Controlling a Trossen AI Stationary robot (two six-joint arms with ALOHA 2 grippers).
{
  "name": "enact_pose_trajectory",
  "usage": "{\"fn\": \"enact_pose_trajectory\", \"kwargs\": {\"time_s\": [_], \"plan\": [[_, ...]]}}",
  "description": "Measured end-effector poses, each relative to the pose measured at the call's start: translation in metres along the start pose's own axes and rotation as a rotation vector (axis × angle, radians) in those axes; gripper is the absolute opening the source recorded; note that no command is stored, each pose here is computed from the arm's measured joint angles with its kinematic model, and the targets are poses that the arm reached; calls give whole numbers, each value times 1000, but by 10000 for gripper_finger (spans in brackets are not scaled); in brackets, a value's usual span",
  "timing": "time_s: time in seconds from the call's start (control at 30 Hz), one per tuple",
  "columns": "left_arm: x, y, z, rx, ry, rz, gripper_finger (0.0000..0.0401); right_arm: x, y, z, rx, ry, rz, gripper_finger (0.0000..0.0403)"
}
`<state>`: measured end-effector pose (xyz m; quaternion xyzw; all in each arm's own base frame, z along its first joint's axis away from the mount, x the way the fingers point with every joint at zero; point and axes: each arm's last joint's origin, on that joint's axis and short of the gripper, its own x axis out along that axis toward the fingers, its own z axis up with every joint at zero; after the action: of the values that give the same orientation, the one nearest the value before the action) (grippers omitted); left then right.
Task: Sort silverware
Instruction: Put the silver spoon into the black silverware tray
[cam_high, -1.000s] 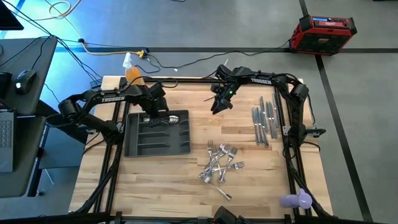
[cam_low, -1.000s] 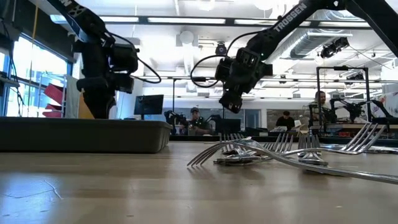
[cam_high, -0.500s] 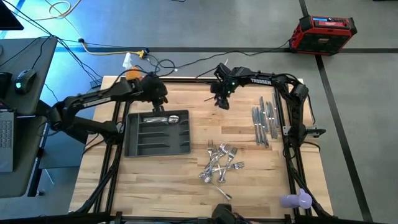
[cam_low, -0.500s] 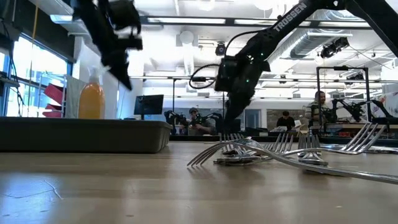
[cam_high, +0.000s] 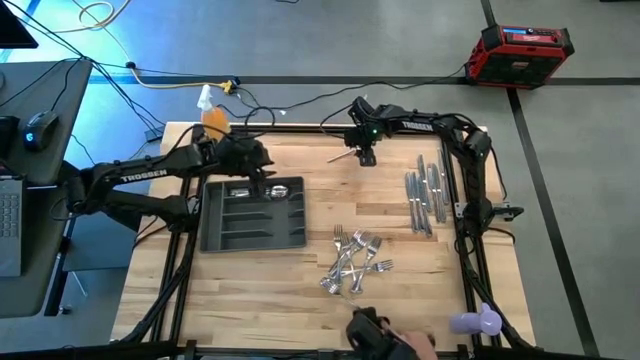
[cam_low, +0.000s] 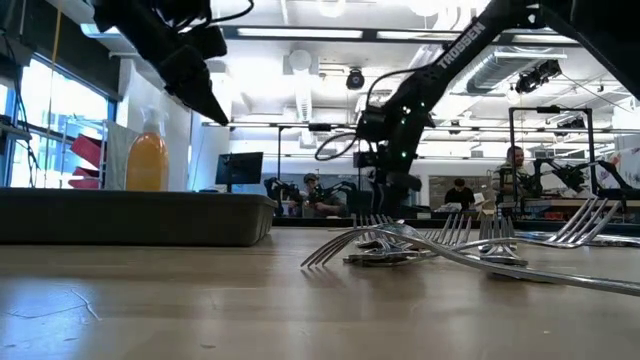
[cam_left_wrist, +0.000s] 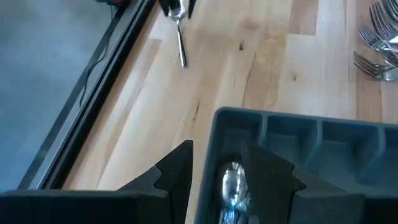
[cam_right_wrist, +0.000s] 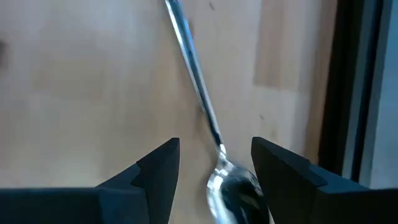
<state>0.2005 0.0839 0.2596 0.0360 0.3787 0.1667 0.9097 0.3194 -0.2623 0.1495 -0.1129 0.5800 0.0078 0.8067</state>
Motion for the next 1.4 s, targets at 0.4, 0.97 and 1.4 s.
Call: {"fn": "enact_pose_trajectory", "kwargs": {"time_s": [0.4, 0.97, 1.4], "plan": [[4, -4, -4, 7, -4, -8, 117, 15, -4, -9, 23, 12, 30, 96], [8, -5, 4, 23, -75, -1, 117, 6, 12, 7, 196, -31, 268, 2], [58, -46, 13, 562, -475, 85, 117, -31, -2, 28, 504, -462, 814, 0]]}}
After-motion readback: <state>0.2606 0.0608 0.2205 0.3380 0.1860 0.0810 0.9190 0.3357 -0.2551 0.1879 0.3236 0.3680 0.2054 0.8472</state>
